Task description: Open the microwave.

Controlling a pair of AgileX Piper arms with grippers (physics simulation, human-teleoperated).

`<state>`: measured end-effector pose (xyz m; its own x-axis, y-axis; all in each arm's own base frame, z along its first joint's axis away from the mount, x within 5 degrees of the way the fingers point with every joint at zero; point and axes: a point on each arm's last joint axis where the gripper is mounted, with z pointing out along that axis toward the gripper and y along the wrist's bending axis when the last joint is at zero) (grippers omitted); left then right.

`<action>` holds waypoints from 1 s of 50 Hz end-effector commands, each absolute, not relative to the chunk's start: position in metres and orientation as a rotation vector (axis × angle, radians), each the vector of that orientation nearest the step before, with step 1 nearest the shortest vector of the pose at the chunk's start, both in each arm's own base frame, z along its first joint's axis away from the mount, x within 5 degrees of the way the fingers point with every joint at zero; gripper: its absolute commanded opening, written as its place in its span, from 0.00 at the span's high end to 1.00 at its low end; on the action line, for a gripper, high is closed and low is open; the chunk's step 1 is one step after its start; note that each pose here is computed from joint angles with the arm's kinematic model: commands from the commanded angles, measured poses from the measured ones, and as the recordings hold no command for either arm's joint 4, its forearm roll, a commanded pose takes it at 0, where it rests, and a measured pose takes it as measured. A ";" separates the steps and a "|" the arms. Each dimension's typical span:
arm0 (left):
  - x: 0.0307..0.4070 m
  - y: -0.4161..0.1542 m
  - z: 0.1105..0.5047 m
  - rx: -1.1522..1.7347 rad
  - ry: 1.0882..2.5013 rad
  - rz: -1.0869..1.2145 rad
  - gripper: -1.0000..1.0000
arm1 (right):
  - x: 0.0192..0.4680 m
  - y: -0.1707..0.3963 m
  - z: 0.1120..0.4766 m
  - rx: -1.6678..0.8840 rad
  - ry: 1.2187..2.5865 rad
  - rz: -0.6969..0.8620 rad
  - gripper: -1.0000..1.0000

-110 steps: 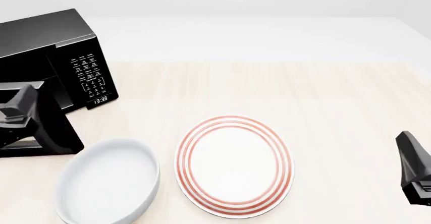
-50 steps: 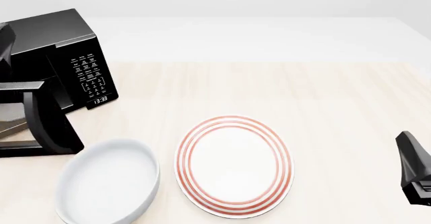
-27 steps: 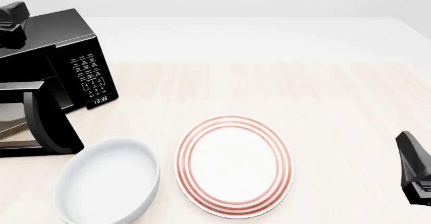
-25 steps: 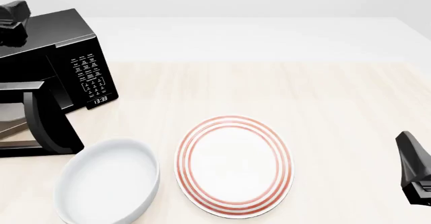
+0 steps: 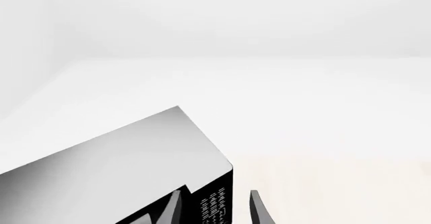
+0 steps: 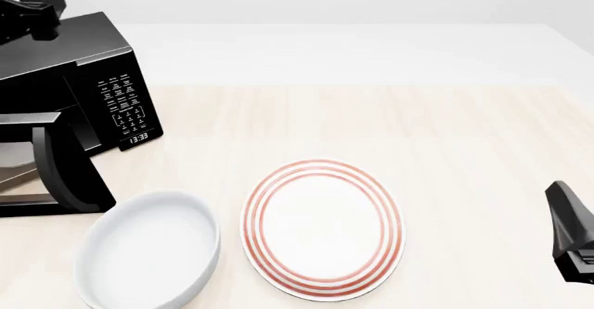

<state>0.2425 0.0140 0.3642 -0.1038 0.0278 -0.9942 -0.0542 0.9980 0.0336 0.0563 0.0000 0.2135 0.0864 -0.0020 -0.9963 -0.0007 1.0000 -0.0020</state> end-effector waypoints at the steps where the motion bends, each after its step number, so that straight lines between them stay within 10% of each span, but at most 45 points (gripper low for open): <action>1: 0.262 0.007 0.368 0.003 1.756 0.040 0.00 | 0.056 0.000 0.214 -0.002 1.484 -0.001 0.00; 50: 0.297 0.011 0.341 -0.011 2.005 0.039 0.00 | 0.056 0.000 0.214 -0.002 1.484 -0.001 0.00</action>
